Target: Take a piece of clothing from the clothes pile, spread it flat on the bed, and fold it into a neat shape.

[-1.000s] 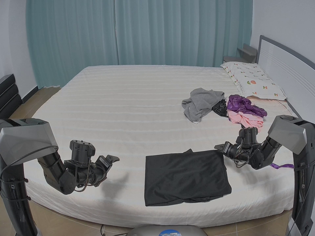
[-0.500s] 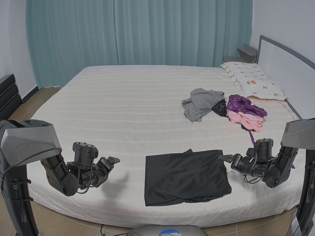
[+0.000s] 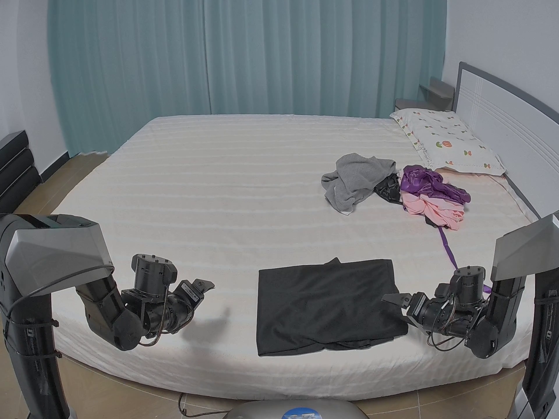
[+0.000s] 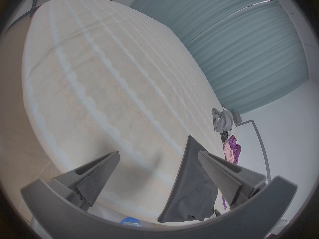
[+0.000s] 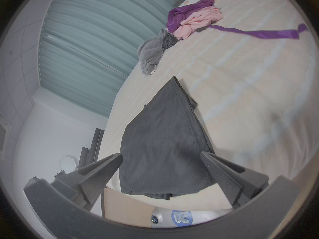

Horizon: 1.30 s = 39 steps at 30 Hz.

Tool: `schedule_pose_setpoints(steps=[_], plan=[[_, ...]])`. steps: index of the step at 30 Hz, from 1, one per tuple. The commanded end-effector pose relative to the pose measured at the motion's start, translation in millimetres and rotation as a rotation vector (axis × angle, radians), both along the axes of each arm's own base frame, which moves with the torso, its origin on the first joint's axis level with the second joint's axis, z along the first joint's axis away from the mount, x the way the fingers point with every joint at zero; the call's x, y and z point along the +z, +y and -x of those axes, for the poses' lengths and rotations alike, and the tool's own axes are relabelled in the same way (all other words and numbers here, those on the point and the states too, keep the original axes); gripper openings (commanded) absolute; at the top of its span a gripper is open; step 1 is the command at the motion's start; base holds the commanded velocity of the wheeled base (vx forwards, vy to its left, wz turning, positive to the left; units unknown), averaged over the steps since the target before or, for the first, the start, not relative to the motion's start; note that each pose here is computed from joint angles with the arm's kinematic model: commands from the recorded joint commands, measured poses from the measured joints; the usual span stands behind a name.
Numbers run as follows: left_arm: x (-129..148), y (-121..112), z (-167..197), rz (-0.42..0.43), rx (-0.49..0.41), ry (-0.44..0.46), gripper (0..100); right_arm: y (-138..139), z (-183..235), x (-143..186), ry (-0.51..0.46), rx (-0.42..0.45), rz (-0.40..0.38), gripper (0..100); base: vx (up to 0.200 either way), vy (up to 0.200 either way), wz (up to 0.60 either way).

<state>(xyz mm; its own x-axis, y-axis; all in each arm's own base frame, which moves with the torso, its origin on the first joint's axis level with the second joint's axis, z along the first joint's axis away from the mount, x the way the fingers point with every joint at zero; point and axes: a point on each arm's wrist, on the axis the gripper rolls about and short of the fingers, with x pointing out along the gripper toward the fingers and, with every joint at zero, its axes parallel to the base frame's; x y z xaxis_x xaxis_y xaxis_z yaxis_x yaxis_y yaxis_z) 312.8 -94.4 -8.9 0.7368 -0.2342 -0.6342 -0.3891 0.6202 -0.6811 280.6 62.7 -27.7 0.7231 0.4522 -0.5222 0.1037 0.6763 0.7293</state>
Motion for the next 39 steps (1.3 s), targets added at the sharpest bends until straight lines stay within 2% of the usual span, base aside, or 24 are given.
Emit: schedule_pose_setpoints(steps=[1,6,30,39], plan=[[-0.1,0.1,-0.8,0.003,0.002,-0.001,100,1.0,0.0,-1.9,0.011,-0.003,-0.009,100,0.000,0.000,0.00],[0.4,-0.2,-1.6,0.007,0.005,-0.004,100,0.7,-0.8,-2.1,0.009,-0.006,-0.009,100,0.000,0.000,0.00],[3.2,-3.2,0.5,0.012,-0.005,-0.007,100,-1.9,-2.4,1.5,-0.008,-0.020,-0.009,100,0.000,-0.200,0.00],[4.8,0.2,-0.6,0.020,0.017,-0.011,100,-2.0,-2.3,0.2,-0.003,-0.024,-0.007,100,0.000,0.000,0.00]])
